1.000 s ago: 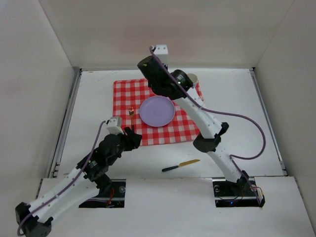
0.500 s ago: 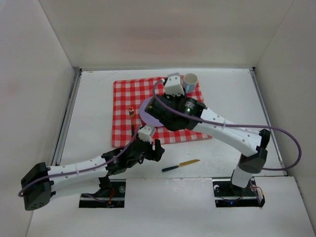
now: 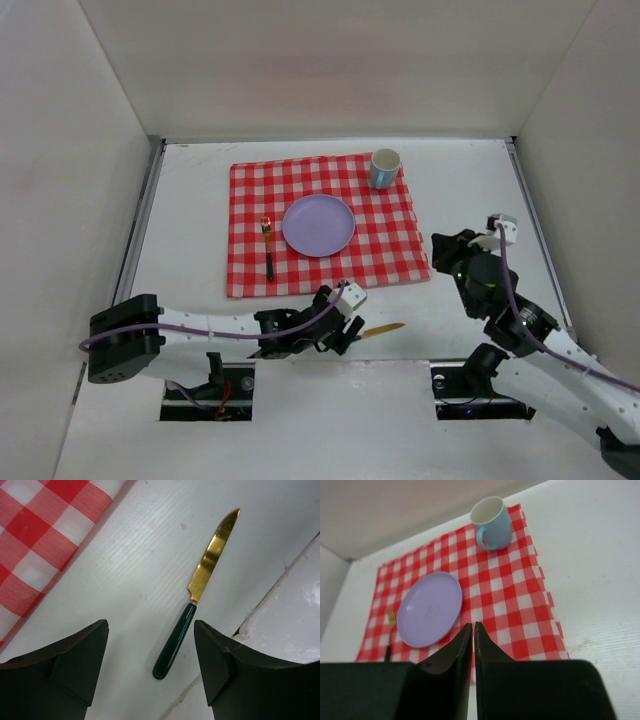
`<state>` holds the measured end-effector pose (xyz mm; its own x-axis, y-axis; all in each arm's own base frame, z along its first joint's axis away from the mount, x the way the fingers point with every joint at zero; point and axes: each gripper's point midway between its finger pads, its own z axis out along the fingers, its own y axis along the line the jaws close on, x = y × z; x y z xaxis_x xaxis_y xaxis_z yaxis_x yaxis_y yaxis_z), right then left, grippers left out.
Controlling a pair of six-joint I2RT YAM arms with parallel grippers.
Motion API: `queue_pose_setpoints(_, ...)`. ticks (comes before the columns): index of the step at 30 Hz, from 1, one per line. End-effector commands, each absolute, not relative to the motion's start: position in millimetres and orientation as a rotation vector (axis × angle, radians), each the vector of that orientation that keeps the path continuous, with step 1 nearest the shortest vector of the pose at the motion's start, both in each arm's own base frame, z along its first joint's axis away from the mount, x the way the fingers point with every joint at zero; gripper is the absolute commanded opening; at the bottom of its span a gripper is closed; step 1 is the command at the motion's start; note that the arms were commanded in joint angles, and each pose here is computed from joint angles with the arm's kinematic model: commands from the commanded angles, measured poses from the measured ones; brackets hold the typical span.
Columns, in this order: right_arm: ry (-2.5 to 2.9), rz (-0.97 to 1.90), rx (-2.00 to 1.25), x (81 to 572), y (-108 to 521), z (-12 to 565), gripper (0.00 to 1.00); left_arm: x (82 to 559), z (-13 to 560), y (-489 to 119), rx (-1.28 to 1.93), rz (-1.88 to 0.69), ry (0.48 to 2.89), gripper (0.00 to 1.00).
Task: Set the dinner table for one person
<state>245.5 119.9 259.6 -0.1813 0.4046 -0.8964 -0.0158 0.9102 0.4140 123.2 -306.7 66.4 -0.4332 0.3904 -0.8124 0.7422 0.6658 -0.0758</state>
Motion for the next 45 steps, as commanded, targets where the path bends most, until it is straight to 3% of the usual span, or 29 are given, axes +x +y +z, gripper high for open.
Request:
queue_pose_setpoints(1, 1.618, 0.653, 0.427, 252, 123, 264, 0.10, 117, 76, -326, 0.946, -0.578, 2.016, 0.67)
queue_pose_setpoints(7, 1.634, 0.689, 0.509, 256, 93, 221, 0.18, 112, 59, -324, 1.009, -0.534, 2.062, 0.66)
queue_pose_setpoints(14, 1.664, 0.699, 0.508, 261, 99, 208, 0.27, 102, 40, -322, 1.086, -0.527, 2.117, 0.58)
queue_pose_setpoints(19, 1.673, 0.699, 0.524, 264, 99, 200, 0.42, 95, 27, -325, 1.134, -0.522, 2.146, 0.51)
queue_pose_setpoints(23, 1.647, 0.706, 0.535, 264, 96, 204, 0.45, 96, 17, -326, 1.155, -0.505, 2.173, 0.46)
queue_pose_setpoints(29, 1.658, 0.694, 0.540, 264, 94, 201, 0.46, 89, 10, -328, 1.200, -0.495, 2.198, 0.16)
queue_pose_setpoints(31, 1.655, 0.690, 0.544, 264, 93, 201, 0.46, 83, 9, -326, 1.226, -0.492, 2.208, 0.12)
queue_pose_setpoints(37, 1.637, 0.670, 0.568, 266, 86, 205, 0.47, 70, 43, -344, 1.234, -0.624, 2.148, 0.09)
queue_pose_setpoints(45, 1.619, 0.653, 0.595, 265, 78, 207, 0.47, 100, 132, -370, 1.004, -0.818, 1.984, 0.08)
